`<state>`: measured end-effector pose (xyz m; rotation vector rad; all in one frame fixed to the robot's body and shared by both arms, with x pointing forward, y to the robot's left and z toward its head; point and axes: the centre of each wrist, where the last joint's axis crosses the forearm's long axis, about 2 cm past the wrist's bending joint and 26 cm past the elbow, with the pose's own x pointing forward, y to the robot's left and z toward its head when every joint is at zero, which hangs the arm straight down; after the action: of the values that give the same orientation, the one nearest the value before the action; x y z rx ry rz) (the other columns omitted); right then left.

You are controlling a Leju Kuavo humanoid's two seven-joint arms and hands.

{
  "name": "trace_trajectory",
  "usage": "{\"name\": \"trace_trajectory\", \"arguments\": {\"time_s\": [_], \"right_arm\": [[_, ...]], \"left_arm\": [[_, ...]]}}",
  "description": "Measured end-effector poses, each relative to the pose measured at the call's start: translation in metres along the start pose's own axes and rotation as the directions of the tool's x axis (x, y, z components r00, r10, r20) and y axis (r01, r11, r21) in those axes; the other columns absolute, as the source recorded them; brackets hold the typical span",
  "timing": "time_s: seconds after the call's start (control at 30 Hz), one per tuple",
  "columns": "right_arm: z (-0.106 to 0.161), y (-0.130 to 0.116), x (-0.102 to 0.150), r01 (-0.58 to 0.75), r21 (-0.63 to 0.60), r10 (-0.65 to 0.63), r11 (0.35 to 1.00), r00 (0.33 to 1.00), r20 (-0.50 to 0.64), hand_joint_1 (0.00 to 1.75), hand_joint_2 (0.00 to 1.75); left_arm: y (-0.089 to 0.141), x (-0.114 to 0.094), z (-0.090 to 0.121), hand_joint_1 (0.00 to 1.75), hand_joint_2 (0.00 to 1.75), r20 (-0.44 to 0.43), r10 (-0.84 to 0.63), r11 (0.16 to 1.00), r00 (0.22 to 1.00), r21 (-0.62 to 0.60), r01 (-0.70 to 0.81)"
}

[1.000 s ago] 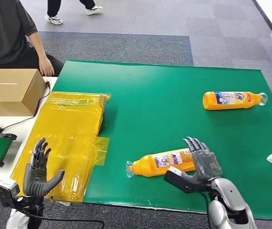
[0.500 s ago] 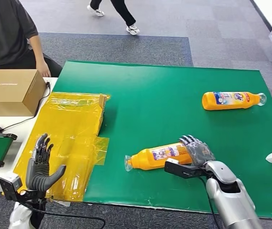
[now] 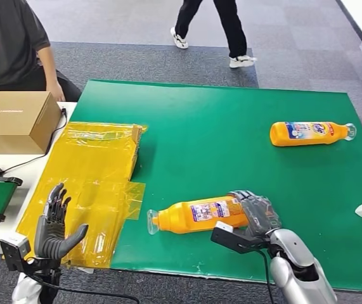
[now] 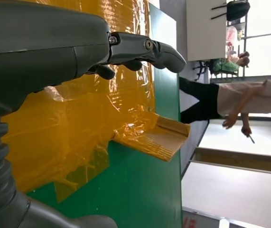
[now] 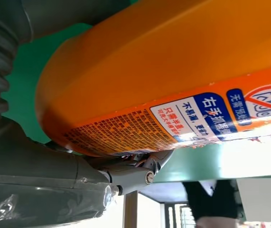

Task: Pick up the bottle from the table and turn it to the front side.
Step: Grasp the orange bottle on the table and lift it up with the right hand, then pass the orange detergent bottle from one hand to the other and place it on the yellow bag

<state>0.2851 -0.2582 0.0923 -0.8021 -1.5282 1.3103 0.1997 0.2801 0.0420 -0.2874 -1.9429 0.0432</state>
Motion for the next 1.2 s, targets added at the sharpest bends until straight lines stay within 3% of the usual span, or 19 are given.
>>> {"name": "trace_trajectory", "arguments": {"time_s": [0.1,0.33,0.53,0.7,1.2], "right_arm": [[-0.001,-0.006,0.014,0.074,-0.061,-0.073,0.995,0.997,0.026,1.75,1.75],[-0.032,-0.028,0.08,0.337,-0.146,-0.317,0.93,0.937,0.145,1.75,1.75],[-0.067,-0.025,0.135,0.478,-0.088,-0.439,0.874,0.855,0.276,1.75,1.75],[-0.077,-0.014,0.171,0.511,0.007,-0.482,0.86,0.808,0.338,1.75,1.75],[-0.076,0.021,0.188,0.51,0.148,-0.528,0.847,0.783,0.328,1.75,1.75]], "left_arm": [[-0.001,-0.001,0.001,0.0,1.75,-0.013,-0.005,1.0,1.0,-0.024,0.005],[-0.018,-0.01,-0.005,0.0,1.75,-0.055,0.031,0.987,0.998,-0.157,-0.039],[-0.052,-0.011,-0.038,0.0,1.75,-0.022,0.093,0.935,0.995,-0.341,-0.095],[-0.072,-0.011,-0.054,0.0,1.75,-0.009,0.118,0.895,0.993,-0.432,-0.11],[-0.076,-0.003,-0.066,0.0,1.75,0.05,0.13,0.901,0.99,-0.423,-0.097]]}}
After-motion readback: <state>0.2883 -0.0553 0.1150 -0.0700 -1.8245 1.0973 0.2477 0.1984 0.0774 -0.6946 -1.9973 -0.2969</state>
